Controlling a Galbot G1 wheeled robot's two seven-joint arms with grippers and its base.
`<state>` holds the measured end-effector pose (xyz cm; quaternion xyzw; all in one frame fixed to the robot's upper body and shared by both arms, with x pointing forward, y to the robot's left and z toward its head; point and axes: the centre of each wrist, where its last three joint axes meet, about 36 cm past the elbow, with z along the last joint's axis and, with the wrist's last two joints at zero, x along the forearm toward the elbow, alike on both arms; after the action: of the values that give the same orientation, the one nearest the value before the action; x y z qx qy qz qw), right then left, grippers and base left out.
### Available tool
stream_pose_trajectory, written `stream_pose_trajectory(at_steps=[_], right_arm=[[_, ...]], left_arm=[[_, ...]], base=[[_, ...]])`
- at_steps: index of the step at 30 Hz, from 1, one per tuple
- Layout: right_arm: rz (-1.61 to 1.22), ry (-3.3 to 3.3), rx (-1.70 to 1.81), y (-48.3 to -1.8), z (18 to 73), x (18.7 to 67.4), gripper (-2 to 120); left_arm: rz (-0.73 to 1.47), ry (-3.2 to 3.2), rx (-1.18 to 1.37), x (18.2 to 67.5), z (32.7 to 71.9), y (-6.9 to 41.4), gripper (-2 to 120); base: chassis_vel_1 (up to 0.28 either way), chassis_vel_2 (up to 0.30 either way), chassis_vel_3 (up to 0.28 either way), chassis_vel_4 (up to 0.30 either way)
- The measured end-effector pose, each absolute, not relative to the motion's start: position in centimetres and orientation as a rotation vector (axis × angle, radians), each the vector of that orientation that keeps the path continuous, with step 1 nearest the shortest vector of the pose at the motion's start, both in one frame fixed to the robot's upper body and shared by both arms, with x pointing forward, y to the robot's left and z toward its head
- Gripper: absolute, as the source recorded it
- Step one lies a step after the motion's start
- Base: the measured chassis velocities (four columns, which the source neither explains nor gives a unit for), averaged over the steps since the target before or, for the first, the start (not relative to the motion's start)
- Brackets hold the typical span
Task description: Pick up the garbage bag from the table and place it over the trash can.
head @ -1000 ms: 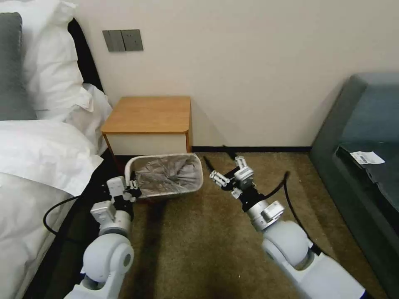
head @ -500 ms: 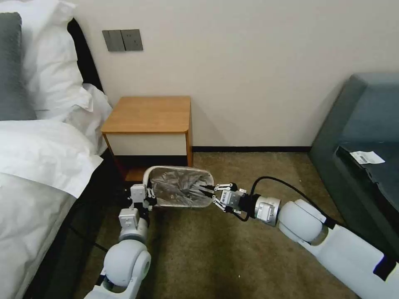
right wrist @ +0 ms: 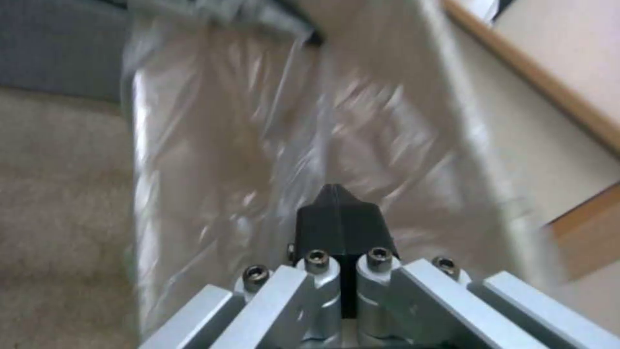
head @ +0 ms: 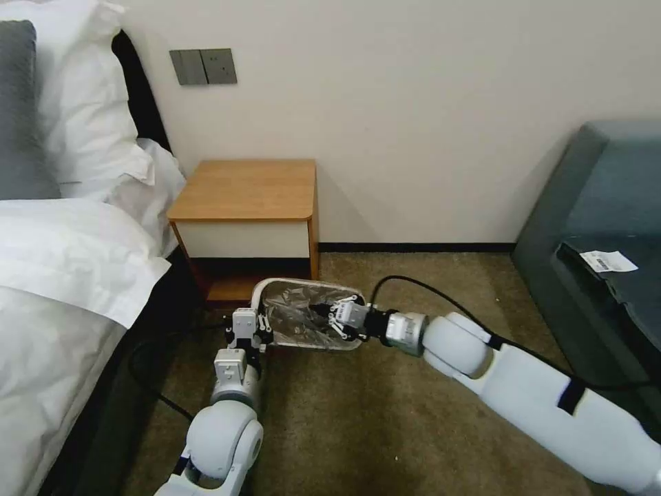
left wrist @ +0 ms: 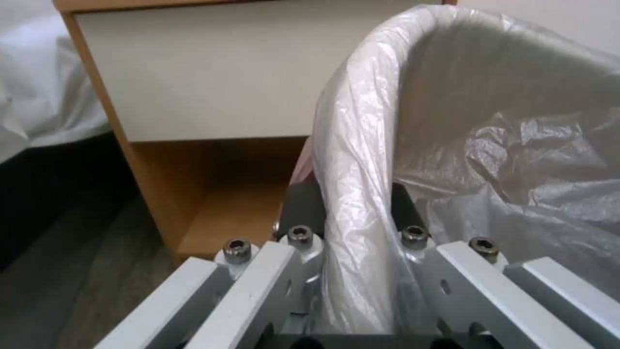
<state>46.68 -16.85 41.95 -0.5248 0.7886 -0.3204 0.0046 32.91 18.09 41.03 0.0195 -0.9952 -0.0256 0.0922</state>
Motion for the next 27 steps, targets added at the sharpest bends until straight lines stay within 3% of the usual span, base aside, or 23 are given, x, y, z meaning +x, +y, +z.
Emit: stream_pose_trajectory(at_steps=[27], right_arm=[[-1.13,2.493,-1.723,-11.6,38.1,50.7,0]], left_arm=[[-0.135,-2.98,-0.025,31.5,41.2,15.6,8]], base=[[0.0,0.0,0.0,0.0]])
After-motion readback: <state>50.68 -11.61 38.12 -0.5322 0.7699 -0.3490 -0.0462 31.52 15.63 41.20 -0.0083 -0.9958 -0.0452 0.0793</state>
